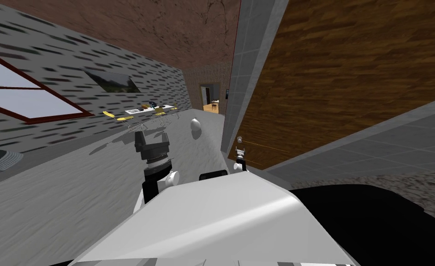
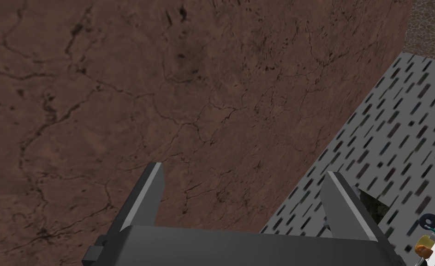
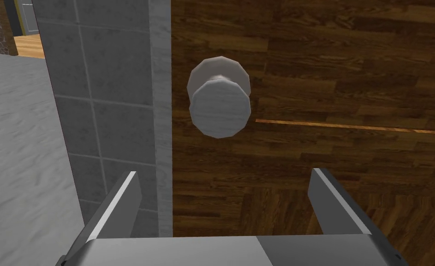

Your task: Pull the door open

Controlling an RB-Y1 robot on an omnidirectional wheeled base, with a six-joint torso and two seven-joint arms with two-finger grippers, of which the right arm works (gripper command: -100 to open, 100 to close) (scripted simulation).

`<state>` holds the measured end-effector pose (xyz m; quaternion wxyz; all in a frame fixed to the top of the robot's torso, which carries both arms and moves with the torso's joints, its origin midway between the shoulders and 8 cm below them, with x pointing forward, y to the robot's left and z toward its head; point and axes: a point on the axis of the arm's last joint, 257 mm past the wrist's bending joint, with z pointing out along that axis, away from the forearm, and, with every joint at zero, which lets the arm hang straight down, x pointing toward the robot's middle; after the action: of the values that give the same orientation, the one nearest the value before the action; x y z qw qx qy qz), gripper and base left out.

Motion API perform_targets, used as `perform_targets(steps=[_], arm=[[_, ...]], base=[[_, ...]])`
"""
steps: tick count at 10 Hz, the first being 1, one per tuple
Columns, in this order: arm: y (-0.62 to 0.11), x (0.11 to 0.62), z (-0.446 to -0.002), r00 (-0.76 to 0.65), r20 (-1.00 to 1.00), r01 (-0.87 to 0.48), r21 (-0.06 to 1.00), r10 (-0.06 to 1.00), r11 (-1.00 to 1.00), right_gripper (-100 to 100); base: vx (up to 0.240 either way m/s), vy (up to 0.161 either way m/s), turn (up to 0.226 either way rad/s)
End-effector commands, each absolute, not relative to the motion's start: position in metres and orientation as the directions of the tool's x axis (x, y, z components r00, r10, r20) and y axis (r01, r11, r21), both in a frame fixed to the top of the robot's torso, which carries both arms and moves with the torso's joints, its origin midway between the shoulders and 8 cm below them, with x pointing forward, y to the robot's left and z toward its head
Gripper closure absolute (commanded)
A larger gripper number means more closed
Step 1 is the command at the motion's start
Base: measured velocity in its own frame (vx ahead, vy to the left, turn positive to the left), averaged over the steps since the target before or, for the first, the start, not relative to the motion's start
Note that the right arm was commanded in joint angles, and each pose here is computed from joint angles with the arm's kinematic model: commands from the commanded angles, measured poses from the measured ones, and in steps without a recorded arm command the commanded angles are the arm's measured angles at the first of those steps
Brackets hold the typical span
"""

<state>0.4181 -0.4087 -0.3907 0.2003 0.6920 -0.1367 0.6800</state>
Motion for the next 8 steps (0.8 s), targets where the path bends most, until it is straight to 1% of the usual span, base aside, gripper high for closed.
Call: perform_targets(steps=[1, 2, 3, 4, 6, 8], arm=[[-0.406, 0.419, -0.392, 0.017, 0.999, -0.466, 0.040, 0.037, -0.884, -100], [-0.405, 0.419, -0.392, 0.008, 1.000, -0.468, 0.019, 0.017, -0.884, -100], [-0.406, 0.419, -0.392, 0.015, 0.999, -0.466, 0.035, 0.032, -0.884, -100], [-0.425, 0.410, -0.394, 0.014, 1.000, -0.476, 0.031, 0.027, -0.879, -100], [-0.443, 0.401, -0.394, 0.014, 1.000, -0.485, 0.030, 0.027, -0.874, -100], [-0.463, 0.391, -0.395, 0.014, 1.000, -0.495, 0.030, 0.027, -0.868, -100]], base=[[-0.054, -0.007, 0.030], [-0.049, -0.008, 0.019], [-0.021, -0.003, 0.003], [0.147, 0.000, 0.074], [0.227, -0.022, 0.065], [0.150, -0.006, 0.057]])
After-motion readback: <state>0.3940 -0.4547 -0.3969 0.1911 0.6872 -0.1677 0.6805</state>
